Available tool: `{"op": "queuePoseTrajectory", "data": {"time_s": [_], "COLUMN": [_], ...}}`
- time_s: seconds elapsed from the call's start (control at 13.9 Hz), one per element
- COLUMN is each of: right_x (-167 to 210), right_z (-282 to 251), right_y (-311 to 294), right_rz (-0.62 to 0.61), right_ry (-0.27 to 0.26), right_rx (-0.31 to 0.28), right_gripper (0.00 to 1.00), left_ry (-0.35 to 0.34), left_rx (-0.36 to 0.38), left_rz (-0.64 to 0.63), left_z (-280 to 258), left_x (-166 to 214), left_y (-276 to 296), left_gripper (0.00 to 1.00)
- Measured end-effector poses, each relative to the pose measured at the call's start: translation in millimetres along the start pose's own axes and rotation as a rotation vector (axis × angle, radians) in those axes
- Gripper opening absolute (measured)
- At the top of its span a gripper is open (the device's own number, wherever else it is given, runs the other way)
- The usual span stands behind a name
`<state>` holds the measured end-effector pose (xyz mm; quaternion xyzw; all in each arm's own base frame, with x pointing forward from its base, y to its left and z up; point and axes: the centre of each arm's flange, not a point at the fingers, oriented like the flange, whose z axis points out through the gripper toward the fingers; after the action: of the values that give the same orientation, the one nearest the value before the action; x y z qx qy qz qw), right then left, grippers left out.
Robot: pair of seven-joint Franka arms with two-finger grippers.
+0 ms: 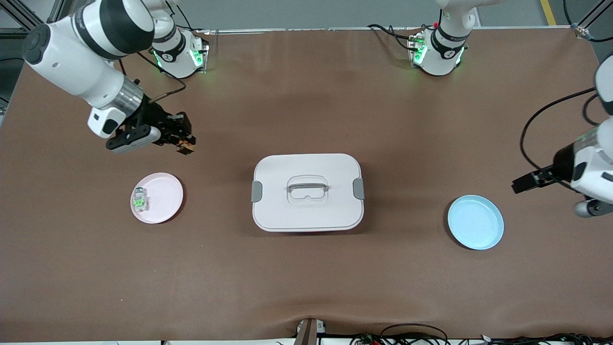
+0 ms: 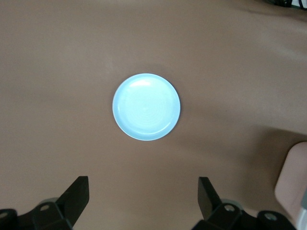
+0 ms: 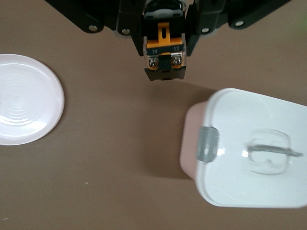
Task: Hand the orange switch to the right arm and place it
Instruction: 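Carry the switch with the right gripper down onto the pink plate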
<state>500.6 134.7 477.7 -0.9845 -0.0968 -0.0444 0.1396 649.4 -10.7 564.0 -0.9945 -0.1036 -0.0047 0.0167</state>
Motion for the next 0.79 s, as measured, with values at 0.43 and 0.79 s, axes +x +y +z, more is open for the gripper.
{"op": "queuePoseTrajectory", "data": {"time_s": [0.43,0.79], "right_x": [1,9], "right_z": [-10,-11], "right_y": [32,79], "right_rz": [-0.395,-0.729], "right_ry": [-0.049,-0.116], "right_rx": [-0.126,-0.185], "right_gripper": [0.35,0.35], "left_ry": [-0.026,-0.015], "left_rx": [0.022,0.012], "left_rz": [0.101,0.190], "left_z": [-35,-60], "left_x": [-23,-46], "left_y": [-25,-27], "left_gripper": [1.00,1.00]}}
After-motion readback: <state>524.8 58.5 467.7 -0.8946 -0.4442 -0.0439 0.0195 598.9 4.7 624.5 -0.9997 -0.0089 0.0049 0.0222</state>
